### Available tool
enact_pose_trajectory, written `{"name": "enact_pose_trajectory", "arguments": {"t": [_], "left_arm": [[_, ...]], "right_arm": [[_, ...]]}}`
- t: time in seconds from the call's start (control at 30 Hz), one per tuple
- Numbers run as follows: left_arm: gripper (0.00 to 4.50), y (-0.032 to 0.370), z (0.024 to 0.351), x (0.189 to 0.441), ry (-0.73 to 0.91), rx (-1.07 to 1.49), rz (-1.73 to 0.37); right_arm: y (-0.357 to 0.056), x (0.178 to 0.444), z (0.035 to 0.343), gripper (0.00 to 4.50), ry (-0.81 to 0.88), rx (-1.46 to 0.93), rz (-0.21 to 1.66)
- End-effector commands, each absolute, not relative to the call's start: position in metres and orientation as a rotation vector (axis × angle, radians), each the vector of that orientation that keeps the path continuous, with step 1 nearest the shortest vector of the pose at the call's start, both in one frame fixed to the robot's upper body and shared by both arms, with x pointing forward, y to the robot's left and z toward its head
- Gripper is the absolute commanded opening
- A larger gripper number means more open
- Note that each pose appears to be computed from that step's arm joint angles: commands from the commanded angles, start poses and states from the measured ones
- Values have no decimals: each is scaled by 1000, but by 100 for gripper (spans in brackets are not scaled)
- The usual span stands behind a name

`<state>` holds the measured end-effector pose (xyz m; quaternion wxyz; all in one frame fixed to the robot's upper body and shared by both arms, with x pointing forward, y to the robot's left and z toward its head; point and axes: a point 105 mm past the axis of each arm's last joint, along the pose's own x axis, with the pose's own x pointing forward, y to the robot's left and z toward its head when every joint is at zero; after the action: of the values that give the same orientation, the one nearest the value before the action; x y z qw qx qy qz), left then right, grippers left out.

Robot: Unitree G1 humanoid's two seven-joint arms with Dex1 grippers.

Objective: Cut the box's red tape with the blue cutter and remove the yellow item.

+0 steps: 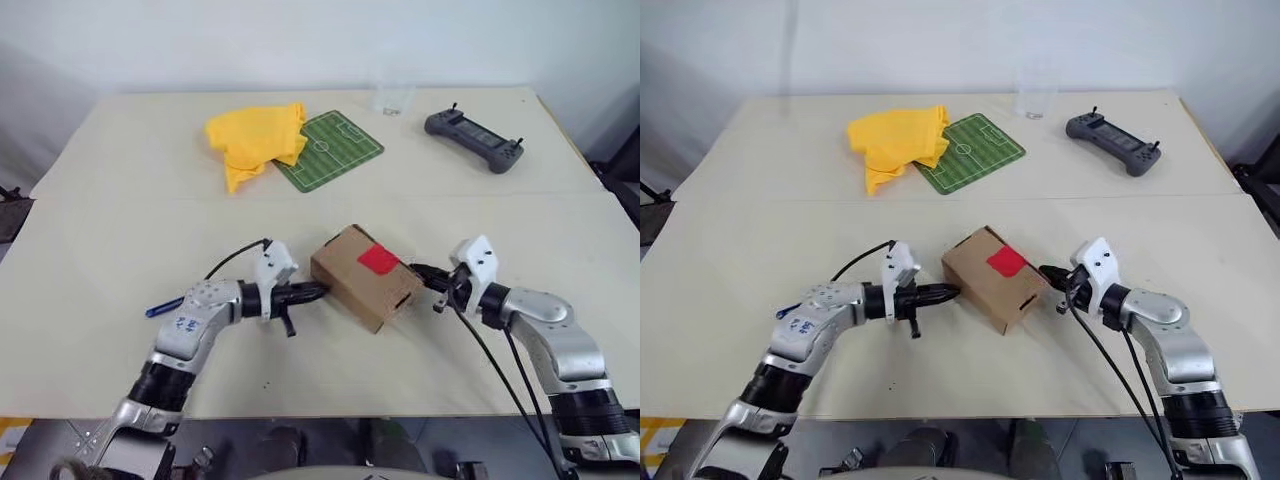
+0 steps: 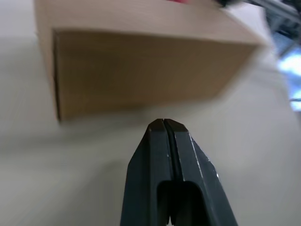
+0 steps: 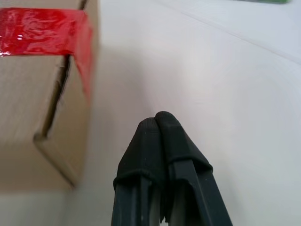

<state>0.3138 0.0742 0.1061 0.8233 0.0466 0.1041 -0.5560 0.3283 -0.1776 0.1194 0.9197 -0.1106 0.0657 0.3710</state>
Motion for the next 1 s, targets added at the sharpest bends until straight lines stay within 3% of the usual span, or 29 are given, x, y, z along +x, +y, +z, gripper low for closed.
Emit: {"name": "enact_pose_trajectory", "arguments": {"t": [0.03,0.3,0.47,0.67,0.77,0.9,1.0], "left_arm": [[1,59,111,315,172,153,-1194],[1,64,111,305,174,171,-1232],[1,99,119,307,152,151,-1175],[1,147,139,287,120,127,-1167],[59,203,162,272,75,234,-1052],[182,295,176,255,49,292,-801],[260,343,174,249,96,322,-671]], "right_arm": [[-172,319,125,0,145,-255,861],[-193,315,125,0,160,-272,826],[-198,291,134,0,150,-240,901],[-201,260,151,0,99,-236,999],[-198,236,180,60,30,-224,1073],[-168,209,205,194,-121,-262,1201],[-147,202,210,285,-182,-304,1284]]}}
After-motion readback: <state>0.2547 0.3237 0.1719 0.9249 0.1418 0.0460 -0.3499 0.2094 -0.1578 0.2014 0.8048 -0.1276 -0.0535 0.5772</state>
